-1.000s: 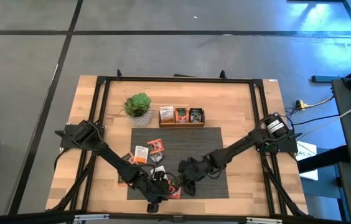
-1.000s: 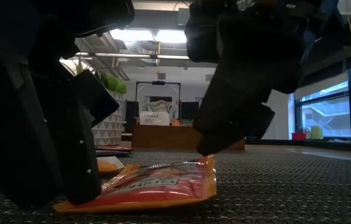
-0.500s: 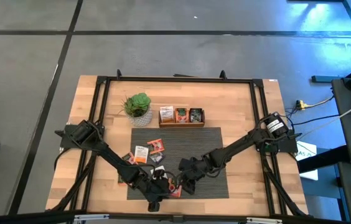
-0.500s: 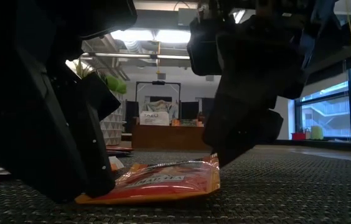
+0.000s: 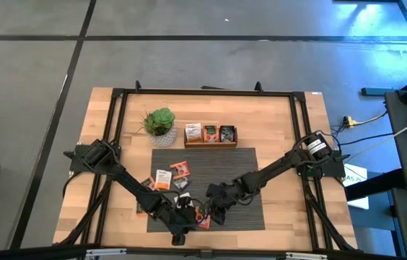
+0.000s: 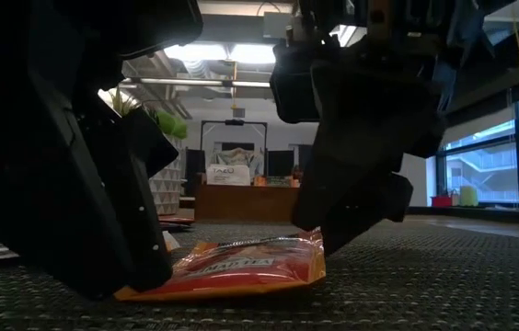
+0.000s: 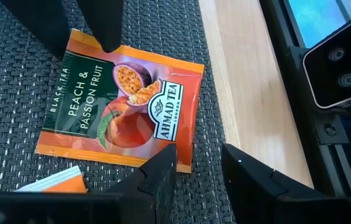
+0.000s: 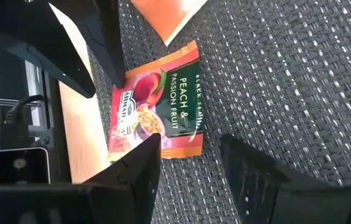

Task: Pick & Place Tea
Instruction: Put the orange tea bag into the middle section of the wooden organizer

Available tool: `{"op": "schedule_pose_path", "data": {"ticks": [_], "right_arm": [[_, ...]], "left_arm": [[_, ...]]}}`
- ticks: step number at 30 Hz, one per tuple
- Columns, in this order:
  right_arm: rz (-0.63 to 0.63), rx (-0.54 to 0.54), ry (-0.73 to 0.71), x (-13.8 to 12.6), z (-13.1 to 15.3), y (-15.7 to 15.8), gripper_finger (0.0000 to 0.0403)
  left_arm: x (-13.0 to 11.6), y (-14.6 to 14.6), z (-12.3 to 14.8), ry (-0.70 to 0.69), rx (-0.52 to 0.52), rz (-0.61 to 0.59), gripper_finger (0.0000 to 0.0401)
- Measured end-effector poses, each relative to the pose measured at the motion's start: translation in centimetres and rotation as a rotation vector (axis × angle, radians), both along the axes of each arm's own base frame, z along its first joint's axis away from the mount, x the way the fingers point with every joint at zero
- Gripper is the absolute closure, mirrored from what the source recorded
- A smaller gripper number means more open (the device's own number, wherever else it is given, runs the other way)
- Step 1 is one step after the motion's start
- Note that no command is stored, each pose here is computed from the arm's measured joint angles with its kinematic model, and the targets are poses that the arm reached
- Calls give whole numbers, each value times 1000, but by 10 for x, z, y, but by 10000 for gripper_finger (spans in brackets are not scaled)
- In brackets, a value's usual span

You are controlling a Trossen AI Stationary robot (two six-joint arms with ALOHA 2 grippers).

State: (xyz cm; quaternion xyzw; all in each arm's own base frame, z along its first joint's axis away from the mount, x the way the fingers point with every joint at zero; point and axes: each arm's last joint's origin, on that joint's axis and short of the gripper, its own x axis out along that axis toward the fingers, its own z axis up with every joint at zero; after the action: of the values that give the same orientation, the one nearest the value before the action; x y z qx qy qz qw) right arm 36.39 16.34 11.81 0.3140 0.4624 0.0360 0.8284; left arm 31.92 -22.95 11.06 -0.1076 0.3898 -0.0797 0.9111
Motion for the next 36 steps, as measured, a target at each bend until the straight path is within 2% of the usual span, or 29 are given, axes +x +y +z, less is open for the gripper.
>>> {"op": "schedule_pose_path", "data": {"ticks": [6, 16, 22, 26, 29, 33, 36], "right_arm": [[25, 19, 5, 0, 0, 0, 282], [86, -27, -28, 1, 0, -2, 393], [130, -60, -54, 0, 4, -2, 397], [164, -83, -115, -2, 27, -5, 398], [162, -189, -118, -12, 49, -15, 399], [102, -402, -116, -34, 91, -37, 400], [44, -551, -181, -51, 119, -59, 401]], "left_arm": [[0, 0, 0, -3, 6, 7, 276], [0, 0, 0, -2, 8, 5, 276], [-3, -2, 8, -4, -6, -22, 276], [-6, -1, 28, -43, -2, -52, 276], [-10, 1, 46, -96, 40, -69, 276], [-17, -1, 71, -199, 96, -70, 276], [-21, -1, 82, -237, 115, -77, 276]]}}
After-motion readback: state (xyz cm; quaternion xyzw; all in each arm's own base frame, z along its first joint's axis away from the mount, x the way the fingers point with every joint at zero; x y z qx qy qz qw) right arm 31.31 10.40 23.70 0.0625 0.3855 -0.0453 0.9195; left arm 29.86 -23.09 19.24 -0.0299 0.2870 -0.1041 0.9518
